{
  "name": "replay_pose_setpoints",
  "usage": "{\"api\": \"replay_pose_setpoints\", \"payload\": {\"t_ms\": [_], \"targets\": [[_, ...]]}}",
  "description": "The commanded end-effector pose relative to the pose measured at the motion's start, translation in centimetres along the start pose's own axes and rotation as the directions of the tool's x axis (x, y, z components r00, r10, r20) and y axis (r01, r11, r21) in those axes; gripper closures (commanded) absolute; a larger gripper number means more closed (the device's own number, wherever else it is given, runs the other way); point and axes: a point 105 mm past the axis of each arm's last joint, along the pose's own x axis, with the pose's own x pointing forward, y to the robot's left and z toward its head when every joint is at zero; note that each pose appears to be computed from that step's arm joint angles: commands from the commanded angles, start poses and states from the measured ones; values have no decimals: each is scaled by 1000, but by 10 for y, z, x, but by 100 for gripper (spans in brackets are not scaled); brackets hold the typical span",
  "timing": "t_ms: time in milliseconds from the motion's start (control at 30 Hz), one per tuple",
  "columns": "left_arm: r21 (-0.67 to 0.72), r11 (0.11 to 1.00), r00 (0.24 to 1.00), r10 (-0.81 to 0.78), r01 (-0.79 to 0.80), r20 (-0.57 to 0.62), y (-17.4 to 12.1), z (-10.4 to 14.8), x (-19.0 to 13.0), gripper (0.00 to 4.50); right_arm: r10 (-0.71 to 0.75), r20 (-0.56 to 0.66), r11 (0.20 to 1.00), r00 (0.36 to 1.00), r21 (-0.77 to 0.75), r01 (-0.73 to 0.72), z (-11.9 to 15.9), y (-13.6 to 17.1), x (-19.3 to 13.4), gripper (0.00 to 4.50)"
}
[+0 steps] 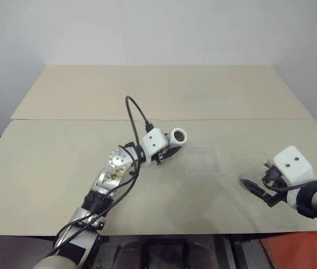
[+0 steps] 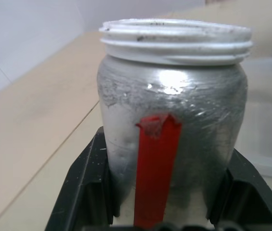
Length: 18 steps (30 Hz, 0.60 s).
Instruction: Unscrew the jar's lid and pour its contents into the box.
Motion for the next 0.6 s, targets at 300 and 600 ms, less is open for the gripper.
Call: {"api": "replay_pose_setpoints", "payload": {"t_ms": [300,600], "targets": [[901,433,988,-125,-26,89,-19,37,65,254,-31,59,997,998,-73,35,13,12,-6,4],[959,-61,941,-221,-276,257,-27,58,95,254,-40,73,998,997,-51,44,14,14,-7,4]]}}
